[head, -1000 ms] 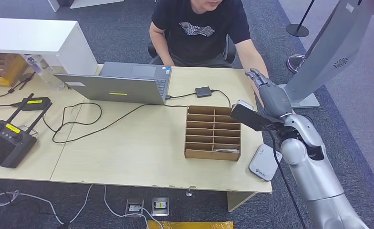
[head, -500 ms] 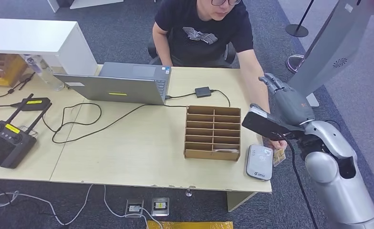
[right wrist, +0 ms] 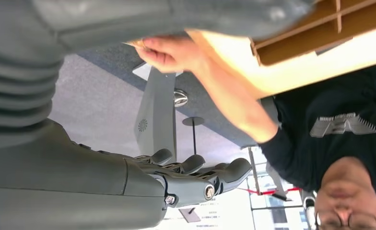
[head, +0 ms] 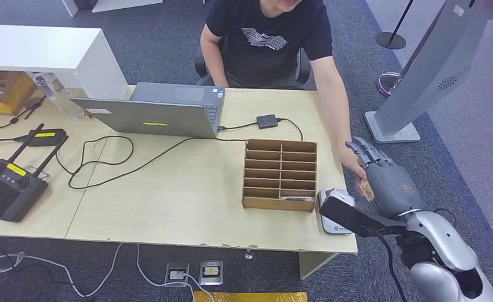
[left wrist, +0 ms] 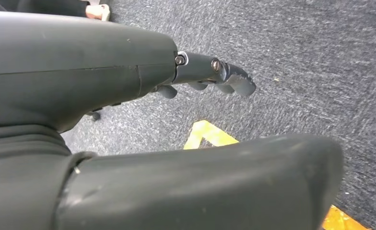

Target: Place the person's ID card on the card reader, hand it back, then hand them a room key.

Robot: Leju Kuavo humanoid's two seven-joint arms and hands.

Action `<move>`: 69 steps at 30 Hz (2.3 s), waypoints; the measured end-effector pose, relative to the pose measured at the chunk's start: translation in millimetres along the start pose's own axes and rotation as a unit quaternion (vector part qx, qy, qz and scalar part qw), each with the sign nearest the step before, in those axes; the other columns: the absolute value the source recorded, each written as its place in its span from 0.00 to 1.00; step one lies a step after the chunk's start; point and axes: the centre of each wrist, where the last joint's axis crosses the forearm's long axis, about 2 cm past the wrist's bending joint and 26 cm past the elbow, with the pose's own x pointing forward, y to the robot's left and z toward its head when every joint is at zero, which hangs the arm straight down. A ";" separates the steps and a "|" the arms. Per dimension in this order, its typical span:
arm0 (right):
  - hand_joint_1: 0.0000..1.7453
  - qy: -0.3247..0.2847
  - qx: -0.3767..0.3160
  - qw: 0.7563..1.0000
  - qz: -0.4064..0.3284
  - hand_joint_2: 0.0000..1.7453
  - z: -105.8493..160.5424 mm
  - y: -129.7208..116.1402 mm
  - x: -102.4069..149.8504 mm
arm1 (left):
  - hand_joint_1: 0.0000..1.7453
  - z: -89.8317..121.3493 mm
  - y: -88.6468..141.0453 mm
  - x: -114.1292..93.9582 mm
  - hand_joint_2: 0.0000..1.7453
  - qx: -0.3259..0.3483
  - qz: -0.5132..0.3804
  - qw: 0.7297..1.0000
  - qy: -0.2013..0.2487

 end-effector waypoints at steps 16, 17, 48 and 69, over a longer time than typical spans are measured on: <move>0.00 -0.037 -0.061 0.994 0.086 1.00 -1.1 38.4 21.0 | 0.00 3.9 -15.8 -1.8 0.00 -0.002 0.008 1.000 0.005; 0.00 -0.037 -0.083 0.990 0.104 1.00 -2.6 40.8 22.2 | 0.00 4.1 -16.8 -1.9 0.00 -0.002 0.009 1.000 0.005; 0.00 -0.062 -0.026 0.994 0.090 1.00 -32.1 69.6 33.3 | 0.00 5.0 -20.8 -1.4 0.00 -0.016 0.009 1.000 0.004; 0.00 -0.039 -0.020 0.997 0.061 1.00 -38.7 112.3 29.0 | 0.00 1.3 -6.3 1.9 0.00 -0.013 -0.003 1.000 -0.003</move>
